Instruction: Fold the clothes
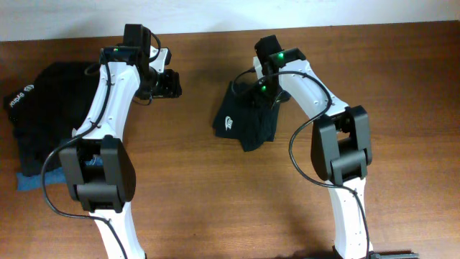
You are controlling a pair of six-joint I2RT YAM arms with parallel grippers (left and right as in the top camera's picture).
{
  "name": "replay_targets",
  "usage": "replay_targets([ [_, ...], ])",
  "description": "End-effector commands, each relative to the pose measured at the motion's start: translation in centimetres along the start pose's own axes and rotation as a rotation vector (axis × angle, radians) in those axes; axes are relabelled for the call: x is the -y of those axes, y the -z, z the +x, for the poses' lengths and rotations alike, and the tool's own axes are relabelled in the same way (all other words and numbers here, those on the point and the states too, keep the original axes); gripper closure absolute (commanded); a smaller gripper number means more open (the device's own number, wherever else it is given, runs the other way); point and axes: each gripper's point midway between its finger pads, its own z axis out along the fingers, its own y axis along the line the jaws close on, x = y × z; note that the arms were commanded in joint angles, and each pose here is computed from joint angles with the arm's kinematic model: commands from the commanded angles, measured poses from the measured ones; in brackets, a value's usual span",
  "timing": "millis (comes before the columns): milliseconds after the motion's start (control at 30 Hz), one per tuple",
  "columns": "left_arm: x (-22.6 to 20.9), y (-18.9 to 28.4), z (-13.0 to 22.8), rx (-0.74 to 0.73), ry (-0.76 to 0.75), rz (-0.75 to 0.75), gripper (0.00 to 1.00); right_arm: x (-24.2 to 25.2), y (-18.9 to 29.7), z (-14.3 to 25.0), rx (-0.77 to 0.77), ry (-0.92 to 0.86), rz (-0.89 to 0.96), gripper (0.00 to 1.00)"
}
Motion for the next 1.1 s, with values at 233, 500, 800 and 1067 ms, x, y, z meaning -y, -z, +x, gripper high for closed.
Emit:
replay_targets([
  [233,1.2,0.9,0.0,0.016,-0.01,0.027,0.3,-2.8,3.9,-1.1,0.042,0.093,-0.016,0.34],
  [500,3.1,0.5,-0.4,0.034,-0.051,0.047,0.28,-1.7,11.4,-3.9,0.186,0.085,0.049,0.33],
  [800,8.3,-2.2,-0.7,0.033,-0.141,0.263,0.25,2.7,14.5,-2.9,0.152,0.022,0.163,0.32],
  [1067,11.9,-8.5,1.9,-0.089,-0.15,0.436,0.24,7.1,15.6,-1.0,0.093,-0.068,0.182,0.32],
])
